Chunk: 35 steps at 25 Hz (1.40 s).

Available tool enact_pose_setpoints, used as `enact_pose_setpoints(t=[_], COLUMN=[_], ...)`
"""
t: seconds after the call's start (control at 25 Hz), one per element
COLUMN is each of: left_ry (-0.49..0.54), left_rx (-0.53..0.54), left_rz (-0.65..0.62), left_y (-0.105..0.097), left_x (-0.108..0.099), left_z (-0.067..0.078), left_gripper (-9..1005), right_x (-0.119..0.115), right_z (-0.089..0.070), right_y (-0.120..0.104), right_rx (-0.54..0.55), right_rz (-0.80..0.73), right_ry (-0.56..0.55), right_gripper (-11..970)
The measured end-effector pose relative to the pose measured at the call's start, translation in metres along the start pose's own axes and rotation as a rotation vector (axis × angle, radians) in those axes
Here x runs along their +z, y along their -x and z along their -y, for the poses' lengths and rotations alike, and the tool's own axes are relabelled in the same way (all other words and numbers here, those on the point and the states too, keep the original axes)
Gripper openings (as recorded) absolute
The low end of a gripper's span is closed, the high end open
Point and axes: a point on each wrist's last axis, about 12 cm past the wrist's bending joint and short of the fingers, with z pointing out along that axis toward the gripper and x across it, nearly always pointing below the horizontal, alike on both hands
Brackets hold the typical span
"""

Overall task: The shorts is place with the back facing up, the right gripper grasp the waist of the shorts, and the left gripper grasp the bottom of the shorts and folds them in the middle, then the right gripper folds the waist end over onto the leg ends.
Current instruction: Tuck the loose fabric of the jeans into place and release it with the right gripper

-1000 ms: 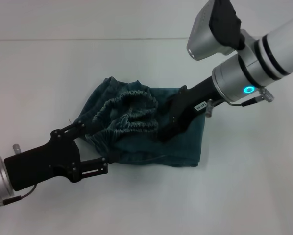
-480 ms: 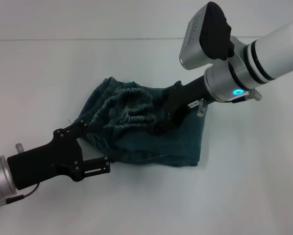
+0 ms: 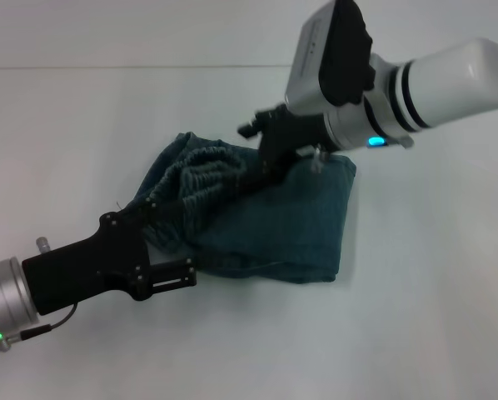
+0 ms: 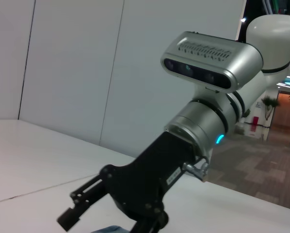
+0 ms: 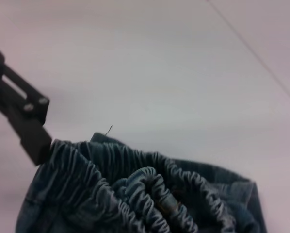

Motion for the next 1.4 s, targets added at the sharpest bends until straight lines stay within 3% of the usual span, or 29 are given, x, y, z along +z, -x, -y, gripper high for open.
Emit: enact_pose_setpoints(t=[0.24, 0.6, 0.84, 1.08, 1.4], left_ry=[0.005, 0.025, 0.037, 0.037, 0.017], left_rx=[0.001, -0.002, -0.004, 0.002, 0.018], left_rz=[-0.001, 0.006, 0.006, 0.003, -0.020], left_y=[0.001, 0.001, 0.000, 0.002, 0.001], left_x=[0.002, -0.001, -0.004, -0.005, -0.006], left_z=[-0.002, -0.004, -0.004, -0.005, -0.003], left_gripper=[898, 899, 899, 899, 898], right_x=[0.002, -0.008, -0.015, -0.030, -0.026], right_z=[0.013, 0.023, 0.013, -0.003, -0.004], right_y=[0.018, 0.049, 0.055, 0.068, 0.059], right_rx=[-0.080, -0.151, -0.044, 0.045, 0.135], right_rz=[0.061, 0.142, 0.039, -0.084, -0.216], right_ry=[-0.093, -0.123, -0.033, -0.024, -0.029], right_gripper=[880, 879, 880, 879, 880])
